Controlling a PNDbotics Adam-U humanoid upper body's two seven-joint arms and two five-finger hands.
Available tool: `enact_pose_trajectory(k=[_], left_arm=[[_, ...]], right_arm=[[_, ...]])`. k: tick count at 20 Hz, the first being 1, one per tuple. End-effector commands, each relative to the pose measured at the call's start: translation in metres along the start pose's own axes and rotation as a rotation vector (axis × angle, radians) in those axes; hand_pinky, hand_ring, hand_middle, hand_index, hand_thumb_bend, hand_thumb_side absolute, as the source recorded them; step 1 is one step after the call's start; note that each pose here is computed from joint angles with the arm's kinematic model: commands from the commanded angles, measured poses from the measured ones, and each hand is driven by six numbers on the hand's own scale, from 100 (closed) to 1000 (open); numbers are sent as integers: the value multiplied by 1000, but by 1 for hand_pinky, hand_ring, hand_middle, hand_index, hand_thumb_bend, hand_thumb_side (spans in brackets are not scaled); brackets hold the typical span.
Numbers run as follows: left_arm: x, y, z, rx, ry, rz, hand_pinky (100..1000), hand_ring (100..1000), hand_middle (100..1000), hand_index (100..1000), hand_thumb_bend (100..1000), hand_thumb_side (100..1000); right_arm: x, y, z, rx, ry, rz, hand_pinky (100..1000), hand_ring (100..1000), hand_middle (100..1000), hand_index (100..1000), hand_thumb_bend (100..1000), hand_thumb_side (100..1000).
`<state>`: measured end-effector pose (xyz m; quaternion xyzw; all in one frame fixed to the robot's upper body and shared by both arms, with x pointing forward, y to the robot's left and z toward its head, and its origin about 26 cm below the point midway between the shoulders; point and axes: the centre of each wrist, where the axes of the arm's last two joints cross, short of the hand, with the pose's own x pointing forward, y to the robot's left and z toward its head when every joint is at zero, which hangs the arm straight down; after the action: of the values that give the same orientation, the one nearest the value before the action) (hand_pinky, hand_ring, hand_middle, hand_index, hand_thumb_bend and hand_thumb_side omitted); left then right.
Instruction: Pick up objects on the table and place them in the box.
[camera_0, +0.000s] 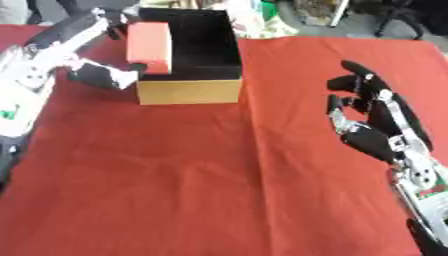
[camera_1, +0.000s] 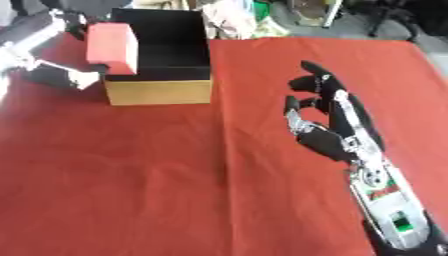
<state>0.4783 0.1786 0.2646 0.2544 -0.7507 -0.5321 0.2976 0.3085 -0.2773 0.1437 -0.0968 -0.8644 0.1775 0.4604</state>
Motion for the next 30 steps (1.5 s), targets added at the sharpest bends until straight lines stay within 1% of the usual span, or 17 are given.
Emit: enact_pose_trajectory(k=[1, 3, 5, 7, 8, 11, 13, 17, 20, 21, 22, 23, 24, 25, 26, 28, 30], left_arm=[[1, 12, -9, 83, 17, -23, 746, 772, 561, 736, 108, 203], [1, 13, -13, 112, 30, -35, 747, 771, 585, 755, 108, 203], [1, 14, -15, 131, 46, -50, 750, 781, 629, 794, 109, 207], [0, 12, -16, 128, 63, -66, 760, 812, 719, 856, 105, 220], [-1, 11, -16, 119, 71, -75, 765, 826, 749, 872, 109, 224], [-5, 8, -16, 103, 103, -83, 778, 852, 801, 899, 100, 232], [-8, 6, -15, 95, 120, -82, 793, 881, 855, 926, 100, 239], [-11, 5, -12, 93, 144, -61, 823, 988, 989, 988, 100, 240], [-12, 5, -11, 98, 161, -30, 834, 1000, 1000, 1000, 100, 233], [-12, 5, -11, 99, 164, -21, 839, 1000, 1000, 1000, 100, 278], [-12, 5, -11, 100, 164, -15, 845, 1000, 1000, 1000, 100, 359], [-12, 6, -11, 103, 164, -10, 850, 1000, 1000, 1000, 112, 443], [-12, 6, -11, 108, 164, -7, 855, 1000, 1000, 1000, 163, 514], [-12, 7, -11, 117, 162, -9, 861, 1000, 1000, 1000, 268, 605], [-11, 7, -11, 126, 160, -14, 863, 1000, 1000, 1000, 341, 653], [-11, 8, -11, 142, 156, -26, 861, 1000, 1000, 1000, 416, 615], [-11, 8, -11, 153, 156, -41, 858, 1000, 1000, 1000, 451, 580]], right_arm=[[6, 0, -6, 27, -30, -7, 636, 797, 697, 941, 100, 208], [6, 3, -7, 39, -32, -14, 636, 797, 697, 941, 100, 207], [6, 4, -7, 46, -34, -16, 636, 797, 696, 941, 100, 207], [6, 4, -8, 49, -34, -17, 636, 797, 696, 941, 100, 207], [6, 4, -8, 49, -34, -17, 635, 796, 695, 941, 100, 207], [6, 5, -9, 51, -36, -21, 635, 797, 695, 941, 100, 207], [6, 6, -9, 52, -36, -22, 635, 797, 695, 941, 100, 207], [6, 6, -8, 52, -32, -21, 635, 797, 695, 941, 100, 207], [6, 5, -8, 51, -32, -21, 636, 797, 695, 941, 100, 207], [6, 5, -8, 51, -32, -21, 636, 797, 695, 941, 100, 207], [5, 5, -8, 51, -31, -20, 636, 797, 695, 941, 100, 207], [5, 5, -8, 51, -30, -20, 636, 797, 695, 941, 100, 207], [5, 5, -8, 50, -29, -20, 636, 797, 695, 941, 100, 207], [5, 5, -7, 50, -29, -21, 636, 797, 694, 941, 100, 207], [5, 5, -7, 49, -28, -21, 636, 797, 694, 941, 100, 207], [5, 5, -7, 48, -28, -21, 636, 797, 694, 941, 100, 207], [4, 5, -7, 46, -27, -20, 636, 797, 693, 941, 100, 207]])
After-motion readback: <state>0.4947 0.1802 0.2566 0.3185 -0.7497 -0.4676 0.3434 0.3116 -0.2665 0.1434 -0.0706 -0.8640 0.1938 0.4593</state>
